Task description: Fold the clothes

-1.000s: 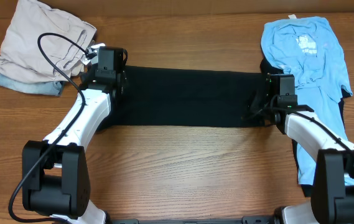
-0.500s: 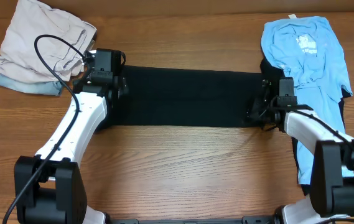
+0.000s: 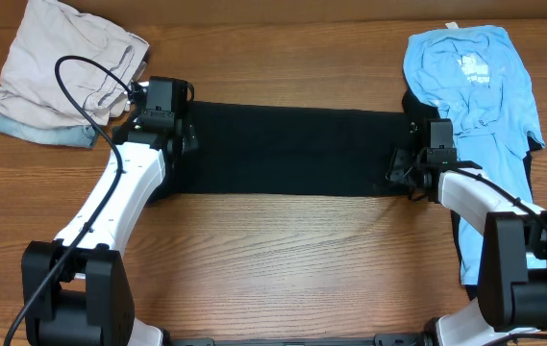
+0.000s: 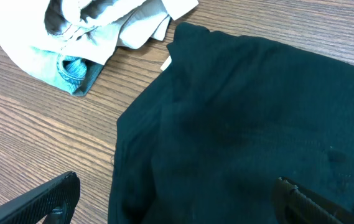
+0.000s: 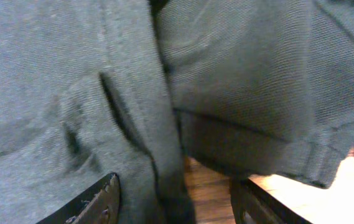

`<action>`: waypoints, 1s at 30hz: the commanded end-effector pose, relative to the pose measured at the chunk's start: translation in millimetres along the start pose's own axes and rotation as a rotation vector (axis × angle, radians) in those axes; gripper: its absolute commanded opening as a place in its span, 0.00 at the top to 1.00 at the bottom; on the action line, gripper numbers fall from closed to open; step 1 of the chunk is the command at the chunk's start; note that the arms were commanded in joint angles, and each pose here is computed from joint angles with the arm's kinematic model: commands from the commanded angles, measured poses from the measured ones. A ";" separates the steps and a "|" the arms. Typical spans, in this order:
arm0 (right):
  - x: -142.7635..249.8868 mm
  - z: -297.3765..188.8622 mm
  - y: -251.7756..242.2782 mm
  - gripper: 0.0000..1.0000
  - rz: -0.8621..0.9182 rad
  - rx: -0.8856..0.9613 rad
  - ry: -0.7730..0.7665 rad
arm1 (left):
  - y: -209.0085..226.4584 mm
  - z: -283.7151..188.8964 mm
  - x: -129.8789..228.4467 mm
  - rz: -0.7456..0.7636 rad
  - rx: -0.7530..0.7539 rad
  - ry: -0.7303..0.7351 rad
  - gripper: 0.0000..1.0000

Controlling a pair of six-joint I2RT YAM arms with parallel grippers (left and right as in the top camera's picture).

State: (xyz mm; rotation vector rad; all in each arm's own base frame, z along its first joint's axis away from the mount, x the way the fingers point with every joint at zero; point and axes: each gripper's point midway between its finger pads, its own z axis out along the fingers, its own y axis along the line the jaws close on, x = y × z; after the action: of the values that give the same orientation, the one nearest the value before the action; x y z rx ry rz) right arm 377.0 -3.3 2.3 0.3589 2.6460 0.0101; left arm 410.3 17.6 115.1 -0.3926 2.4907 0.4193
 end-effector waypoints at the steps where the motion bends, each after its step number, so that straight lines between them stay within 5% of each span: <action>1: 7.9 6.8 -4.4 0.43 -0.002 0.015 0.029 | 4.2 -9.2 -11.8 -0.007 -0.007 -0.033 0.00; 8: 25.8 -3.0 58.9 0.66 -0.022 -0.313 0.119 | 4.6 -13.0 -3.9 0.012 0.005 0.014 0.02; 11: 27.7 -9.3 72.1 0.89 -0.013 -0.385 0.138 | 10.2 -32.3 -16.3 -0.002 0.040 0.039 0.02; 13: 20.6 -14.8 69.8 0.94 0.009 -0.394 0.135 | 19.4 -46.7 -27.7 -0.020 0.050 0.046 0.02; 20: -30.9 -75.1 22.8 0.96 0.108 -0.344 0.101 | 35.7 -90.9 -60.4 -0.036 0.194 0.075 0.00; 30: -47.2 -130.8 0.6 0.96 0.034 -0.303 0.128 | 18.1 -97.3 -46.2 0.089 0.384 0.149 0.00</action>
State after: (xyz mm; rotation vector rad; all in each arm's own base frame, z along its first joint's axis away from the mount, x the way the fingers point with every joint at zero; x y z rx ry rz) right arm 352.1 -14.9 129.5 0.4324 2.7270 0.4711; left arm 390.8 20.5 221.0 -0.3140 2.6458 0.0347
